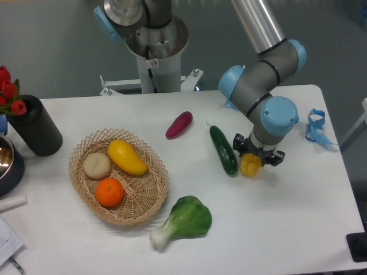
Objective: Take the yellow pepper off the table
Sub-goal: 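Close the gripper around the yellow bell pepper, then lift the gripped yellow pepper up off the table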
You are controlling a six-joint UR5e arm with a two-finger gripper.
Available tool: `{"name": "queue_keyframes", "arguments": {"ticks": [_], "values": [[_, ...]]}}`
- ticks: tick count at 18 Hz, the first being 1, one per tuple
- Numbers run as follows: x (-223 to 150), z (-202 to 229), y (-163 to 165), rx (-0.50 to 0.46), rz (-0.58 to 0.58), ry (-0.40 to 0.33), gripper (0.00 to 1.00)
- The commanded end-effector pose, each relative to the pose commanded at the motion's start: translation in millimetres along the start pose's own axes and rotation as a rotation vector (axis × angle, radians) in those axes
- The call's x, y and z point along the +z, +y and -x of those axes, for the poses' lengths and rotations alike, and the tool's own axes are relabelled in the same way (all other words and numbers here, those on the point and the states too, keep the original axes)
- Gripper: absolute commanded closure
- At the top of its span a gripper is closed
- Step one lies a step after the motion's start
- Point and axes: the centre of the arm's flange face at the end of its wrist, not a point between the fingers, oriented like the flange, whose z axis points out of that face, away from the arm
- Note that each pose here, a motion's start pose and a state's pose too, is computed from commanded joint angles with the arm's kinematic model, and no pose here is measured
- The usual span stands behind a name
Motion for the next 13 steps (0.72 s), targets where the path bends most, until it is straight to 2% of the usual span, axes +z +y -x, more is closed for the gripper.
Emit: {"name": "queue_keyframes", "arguments": {"ticks": [5, 13], "values": [[-19.7, 8.1, 3.7, -0.005, -0.014, -0.023, 0.68], [-78.0, 42.0, 39.7, -0.065, -0.097, -0.105, 0.68]]}}
